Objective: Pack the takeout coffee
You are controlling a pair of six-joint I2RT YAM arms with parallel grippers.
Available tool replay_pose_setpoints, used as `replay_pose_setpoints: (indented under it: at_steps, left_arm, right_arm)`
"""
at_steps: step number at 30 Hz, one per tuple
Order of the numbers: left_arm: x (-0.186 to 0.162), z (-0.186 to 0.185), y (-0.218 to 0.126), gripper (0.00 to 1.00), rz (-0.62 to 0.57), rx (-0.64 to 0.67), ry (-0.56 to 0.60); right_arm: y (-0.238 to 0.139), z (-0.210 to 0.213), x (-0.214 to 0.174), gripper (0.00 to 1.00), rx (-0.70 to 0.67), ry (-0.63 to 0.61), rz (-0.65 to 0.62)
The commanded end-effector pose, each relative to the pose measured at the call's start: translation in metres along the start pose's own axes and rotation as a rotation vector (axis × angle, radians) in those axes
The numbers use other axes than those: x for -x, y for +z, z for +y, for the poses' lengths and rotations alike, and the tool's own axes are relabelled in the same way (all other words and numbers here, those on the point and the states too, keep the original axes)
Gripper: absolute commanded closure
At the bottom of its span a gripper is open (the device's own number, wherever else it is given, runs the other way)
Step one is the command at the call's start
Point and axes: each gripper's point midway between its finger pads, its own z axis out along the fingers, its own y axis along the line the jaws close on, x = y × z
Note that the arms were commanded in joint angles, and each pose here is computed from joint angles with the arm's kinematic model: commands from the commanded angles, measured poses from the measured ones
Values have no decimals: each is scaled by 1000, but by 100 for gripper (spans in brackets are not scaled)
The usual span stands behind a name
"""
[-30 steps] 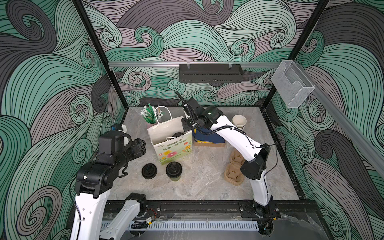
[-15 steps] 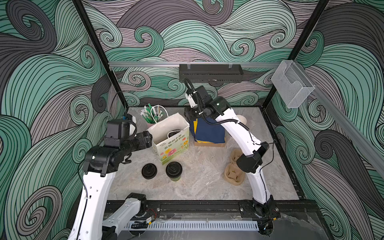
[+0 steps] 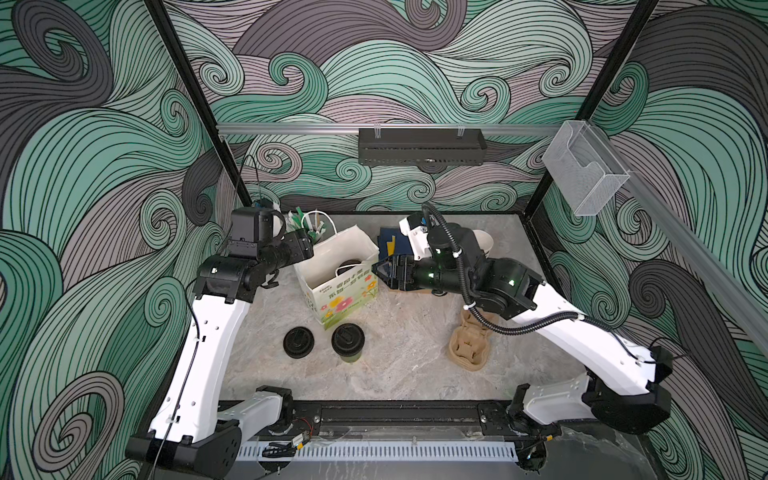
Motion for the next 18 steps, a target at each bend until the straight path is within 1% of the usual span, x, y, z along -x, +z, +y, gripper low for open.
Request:
replay_pose_setpoints:
  at_steps: [1, 5, 9, 14, 18]
  left_arm:
    - [15, -3, -12, 24, -96, -25, -55]
    - [7, 1, -14, 24, -76, -18, -63]
    - [4, 2, -20, 25, -82, -20, -69]
    - [4, 3, -26, 25, -92, -15, -74]
    - [6, 6, -29, 26, -114, -5, -86]
  right_arm:
    - [17, 23, 35, 37, 106, 192, -187]
    - [38, 20, 21, 34, 103, 339, -180]
    - [48, 17, 14, 31, 110, 464, -205]
    - [61, 6, 9, 31, 85, 550, -222]
    - [74, 8, 13, 36, 104, 584, -234]
